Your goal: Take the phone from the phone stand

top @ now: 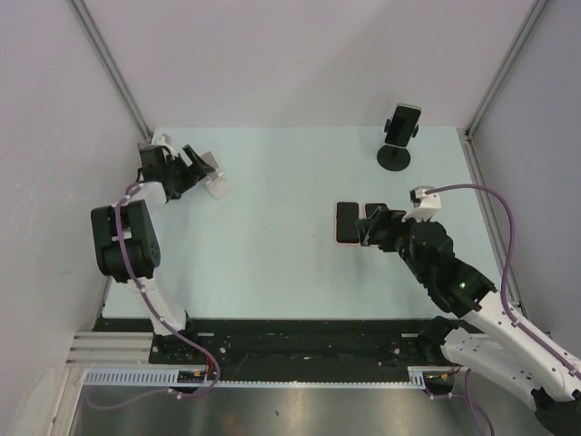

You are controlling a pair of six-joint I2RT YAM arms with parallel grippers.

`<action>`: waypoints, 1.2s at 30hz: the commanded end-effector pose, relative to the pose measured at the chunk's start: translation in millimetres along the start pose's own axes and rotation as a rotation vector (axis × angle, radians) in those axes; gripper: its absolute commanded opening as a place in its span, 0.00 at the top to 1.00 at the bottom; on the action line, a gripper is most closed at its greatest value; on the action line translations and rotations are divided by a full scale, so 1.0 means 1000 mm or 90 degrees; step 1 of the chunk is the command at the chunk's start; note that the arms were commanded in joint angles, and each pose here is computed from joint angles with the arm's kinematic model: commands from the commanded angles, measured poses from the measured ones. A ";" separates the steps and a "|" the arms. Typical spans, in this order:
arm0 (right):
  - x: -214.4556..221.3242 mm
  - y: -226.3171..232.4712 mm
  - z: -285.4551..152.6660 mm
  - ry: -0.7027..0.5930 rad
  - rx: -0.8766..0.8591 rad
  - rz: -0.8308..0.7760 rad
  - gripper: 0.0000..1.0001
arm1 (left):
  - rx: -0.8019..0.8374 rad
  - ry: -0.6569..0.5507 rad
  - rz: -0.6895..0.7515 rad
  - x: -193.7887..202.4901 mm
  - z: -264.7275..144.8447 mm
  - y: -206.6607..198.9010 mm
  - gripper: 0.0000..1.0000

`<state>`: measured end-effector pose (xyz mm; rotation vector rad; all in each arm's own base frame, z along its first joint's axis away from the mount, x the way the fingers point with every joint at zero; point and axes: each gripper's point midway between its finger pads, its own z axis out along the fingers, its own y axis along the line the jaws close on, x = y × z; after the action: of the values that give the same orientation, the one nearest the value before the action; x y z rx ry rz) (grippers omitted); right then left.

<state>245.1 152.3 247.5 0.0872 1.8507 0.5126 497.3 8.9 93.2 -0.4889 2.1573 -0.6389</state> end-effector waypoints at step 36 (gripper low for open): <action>-0.032 -0.028 -0.028 -0.071 0.030 -0.083 0.00 | -0.342 -0.204 0.202 -0.054 0.006 -0.044 0.02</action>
<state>236.7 120.3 266.3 0.0542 1.7694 0.4372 524.5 10.2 129.3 -0.4635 2.0676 0.2431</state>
